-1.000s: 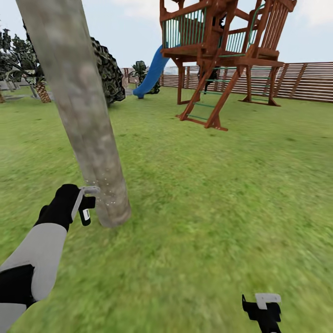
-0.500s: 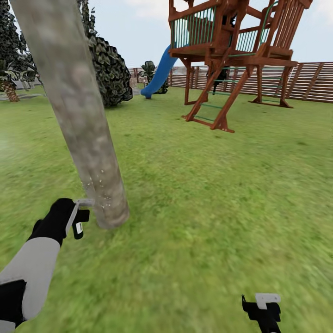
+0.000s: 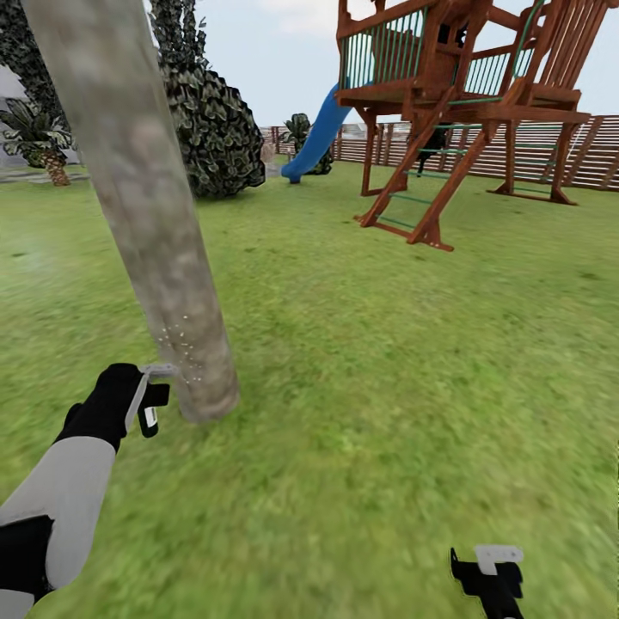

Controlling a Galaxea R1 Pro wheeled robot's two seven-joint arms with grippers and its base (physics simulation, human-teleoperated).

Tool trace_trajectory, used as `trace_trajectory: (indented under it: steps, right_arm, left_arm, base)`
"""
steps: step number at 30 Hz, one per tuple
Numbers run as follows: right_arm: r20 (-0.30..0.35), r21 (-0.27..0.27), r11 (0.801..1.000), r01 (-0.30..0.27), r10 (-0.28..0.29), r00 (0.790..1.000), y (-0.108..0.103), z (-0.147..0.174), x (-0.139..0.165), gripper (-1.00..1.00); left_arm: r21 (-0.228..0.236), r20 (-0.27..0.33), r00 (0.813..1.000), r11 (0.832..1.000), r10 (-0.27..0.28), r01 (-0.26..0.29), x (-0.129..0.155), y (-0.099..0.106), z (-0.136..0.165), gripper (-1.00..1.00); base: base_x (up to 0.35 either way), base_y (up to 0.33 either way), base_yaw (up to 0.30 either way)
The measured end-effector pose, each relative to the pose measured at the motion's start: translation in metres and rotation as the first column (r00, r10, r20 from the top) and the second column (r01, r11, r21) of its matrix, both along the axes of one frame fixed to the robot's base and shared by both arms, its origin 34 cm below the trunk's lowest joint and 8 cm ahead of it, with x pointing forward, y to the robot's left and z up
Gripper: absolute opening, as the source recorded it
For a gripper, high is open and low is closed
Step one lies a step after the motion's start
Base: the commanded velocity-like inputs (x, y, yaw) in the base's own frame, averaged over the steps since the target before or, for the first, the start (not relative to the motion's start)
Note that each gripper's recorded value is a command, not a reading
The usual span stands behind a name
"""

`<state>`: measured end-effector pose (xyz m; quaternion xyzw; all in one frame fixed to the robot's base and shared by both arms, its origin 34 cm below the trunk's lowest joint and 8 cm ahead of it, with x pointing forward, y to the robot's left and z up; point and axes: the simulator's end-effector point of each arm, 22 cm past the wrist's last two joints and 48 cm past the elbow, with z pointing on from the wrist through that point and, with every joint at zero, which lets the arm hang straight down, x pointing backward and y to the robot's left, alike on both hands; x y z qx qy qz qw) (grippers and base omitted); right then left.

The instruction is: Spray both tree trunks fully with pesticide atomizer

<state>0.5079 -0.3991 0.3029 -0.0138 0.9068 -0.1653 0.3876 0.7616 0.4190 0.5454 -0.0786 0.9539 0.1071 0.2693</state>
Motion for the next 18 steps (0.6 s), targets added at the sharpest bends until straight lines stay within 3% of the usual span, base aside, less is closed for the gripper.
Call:
trace_trajectory:
  steps: [7,18]
  right_arm:
    - [0.0,-0.004,1.0,0.002,-0.002,1.0,-0.002,0.0,0.0,1.0]
    - [0.0,0.002,1.0,-0.001,0.001,1.0,0.002,0.0,0.0,1.0]
  left_arm:
    - [0.003,0.041,0.999,1.0,-0.002,0.001,0.013,-0.002,0.021,-1.0]
    - [0.003,0.044,0.999,1.0,0.0,0.0,0.013,-0.002,0.022,-1.0]
  base:
    - [0.109,-0.263,0.0]
    - [0.137,-0.266,0.0]
